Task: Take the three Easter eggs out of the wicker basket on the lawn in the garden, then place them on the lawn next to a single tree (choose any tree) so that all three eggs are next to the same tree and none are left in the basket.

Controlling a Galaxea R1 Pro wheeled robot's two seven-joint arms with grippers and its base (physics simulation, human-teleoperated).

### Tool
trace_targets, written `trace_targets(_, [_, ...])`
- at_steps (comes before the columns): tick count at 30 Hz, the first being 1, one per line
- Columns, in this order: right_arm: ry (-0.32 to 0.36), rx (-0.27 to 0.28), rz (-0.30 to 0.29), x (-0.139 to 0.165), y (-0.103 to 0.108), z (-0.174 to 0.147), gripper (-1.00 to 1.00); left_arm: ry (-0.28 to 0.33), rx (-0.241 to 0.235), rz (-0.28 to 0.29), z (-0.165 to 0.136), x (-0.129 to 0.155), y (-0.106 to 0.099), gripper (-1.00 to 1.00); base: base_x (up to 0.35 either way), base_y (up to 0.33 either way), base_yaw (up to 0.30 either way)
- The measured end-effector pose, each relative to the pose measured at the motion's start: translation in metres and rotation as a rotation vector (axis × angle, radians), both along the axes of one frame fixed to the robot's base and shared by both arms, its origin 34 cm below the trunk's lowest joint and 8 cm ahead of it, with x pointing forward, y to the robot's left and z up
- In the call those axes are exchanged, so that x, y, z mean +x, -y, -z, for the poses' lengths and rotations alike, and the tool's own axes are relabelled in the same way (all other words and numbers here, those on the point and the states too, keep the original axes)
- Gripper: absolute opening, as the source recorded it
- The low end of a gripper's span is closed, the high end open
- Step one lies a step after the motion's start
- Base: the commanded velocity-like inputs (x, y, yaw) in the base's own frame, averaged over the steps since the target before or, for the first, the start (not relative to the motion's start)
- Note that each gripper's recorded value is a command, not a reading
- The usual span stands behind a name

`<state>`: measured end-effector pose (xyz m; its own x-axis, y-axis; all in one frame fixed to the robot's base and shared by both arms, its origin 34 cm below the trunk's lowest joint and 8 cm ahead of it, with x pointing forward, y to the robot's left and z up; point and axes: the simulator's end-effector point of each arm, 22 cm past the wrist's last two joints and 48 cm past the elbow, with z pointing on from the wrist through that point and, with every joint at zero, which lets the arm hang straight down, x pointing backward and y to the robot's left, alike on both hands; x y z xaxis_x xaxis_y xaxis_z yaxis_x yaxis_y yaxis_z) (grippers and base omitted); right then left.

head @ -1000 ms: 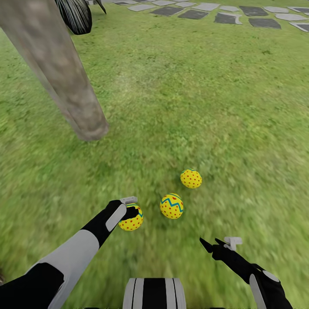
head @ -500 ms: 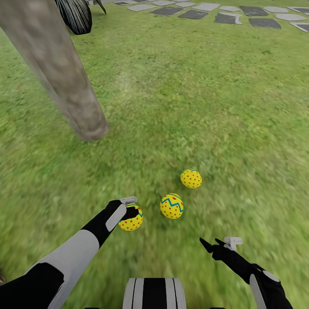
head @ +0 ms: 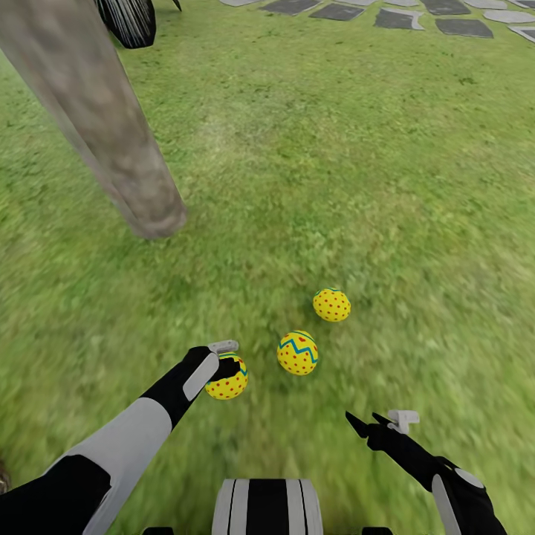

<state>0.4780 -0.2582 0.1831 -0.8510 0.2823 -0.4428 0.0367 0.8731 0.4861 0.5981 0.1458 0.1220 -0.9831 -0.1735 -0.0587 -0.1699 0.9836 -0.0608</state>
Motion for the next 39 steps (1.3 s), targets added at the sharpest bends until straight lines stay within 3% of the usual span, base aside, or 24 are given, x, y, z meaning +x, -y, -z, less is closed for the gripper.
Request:
trace_targets(20, [-0.015,-0.001,0.000,-0.005,0.000,0.006,1.00,0.005,0.003,0.003,0.006,0.001,0.000,-1.00,0.000,0.000,0.000])
trace_targets(21, [-0.015,-0.001,0.000,-0.005,0.000,0.006,1.00,0.007,0.003,0.001,0.006,0.001,0.000,1.00,0.000,0.000,0.000])
trace_targets(39, [0.012,0.000,0.000,0.004,0.000,-0.005,1.00,0.034,0.000,-0.011,-0.007,0.009,0.000,1.00,0.000,0.000,0.000])
